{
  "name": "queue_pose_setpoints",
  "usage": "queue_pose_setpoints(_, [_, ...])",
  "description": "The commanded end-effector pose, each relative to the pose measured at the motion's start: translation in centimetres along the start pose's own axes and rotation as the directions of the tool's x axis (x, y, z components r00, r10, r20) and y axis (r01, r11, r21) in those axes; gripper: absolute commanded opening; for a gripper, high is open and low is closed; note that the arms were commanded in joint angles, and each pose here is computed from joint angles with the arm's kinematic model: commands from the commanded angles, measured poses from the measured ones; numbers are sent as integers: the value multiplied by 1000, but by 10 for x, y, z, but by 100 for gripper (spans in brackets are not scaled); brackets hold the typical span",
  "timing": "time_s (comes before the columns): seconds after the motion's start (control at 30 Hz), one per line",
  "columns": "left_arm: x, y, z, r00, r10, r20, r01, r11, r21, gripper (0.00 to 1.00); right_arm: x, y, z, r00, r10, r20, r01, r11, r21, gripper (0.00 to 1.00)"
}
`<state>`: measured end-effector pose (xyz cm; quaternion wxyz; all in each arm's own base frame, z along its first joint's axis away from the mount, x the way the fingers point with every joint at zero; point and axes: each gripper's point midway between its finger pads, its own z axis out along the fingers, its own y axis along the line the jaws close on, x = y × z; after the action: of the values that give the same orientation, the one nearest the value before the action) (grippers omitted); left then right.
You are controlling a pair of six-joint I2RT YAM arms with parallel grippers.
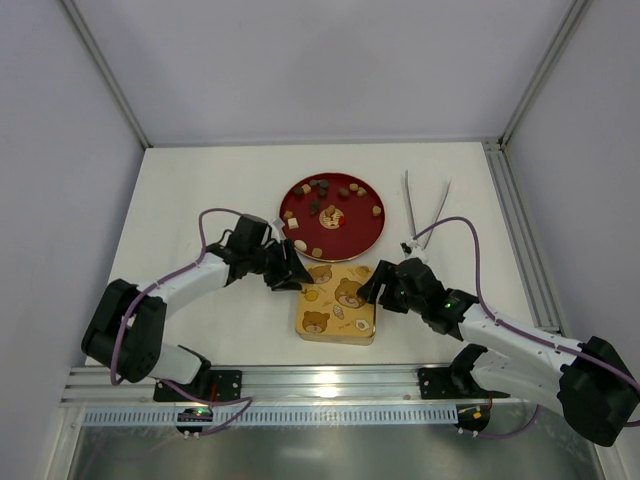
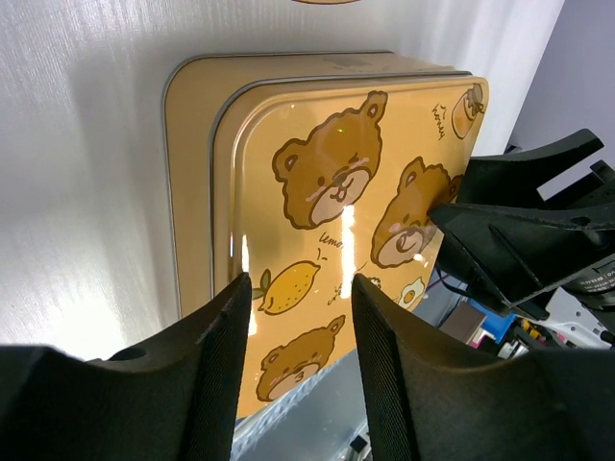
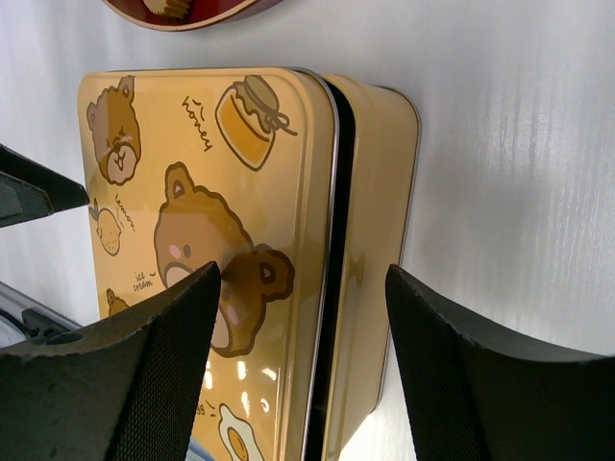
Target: Pack the chocolate
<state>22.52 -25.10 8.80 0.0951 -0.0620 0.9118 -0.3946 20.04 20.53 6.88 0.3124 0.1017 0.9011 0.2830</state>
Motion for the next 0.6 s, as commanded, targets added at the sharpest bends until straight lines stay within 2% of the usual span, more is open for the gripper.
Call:
queue_pose_setpoints(0.0, [-3, -7, -4, 1000, 24, 10, -24, 1000, 4, 47, -19, 18, -2, 998, 15, 62, -12, 999, -38, 71])
queue_pose_setpoints(0.23, [-9, -18, -11, 998, 54, 31, -54, 998, 25, 50, -18, 17, -1, 998, 17, 59, -15, 999, -32, 71])
queue_pose_setpoints(0.57, [-10, 7, -20, 998, 50, 37, -48, 998, -44, 49, -17, 16, -1, 998, 17, 59, -15, 999, -30, 71])
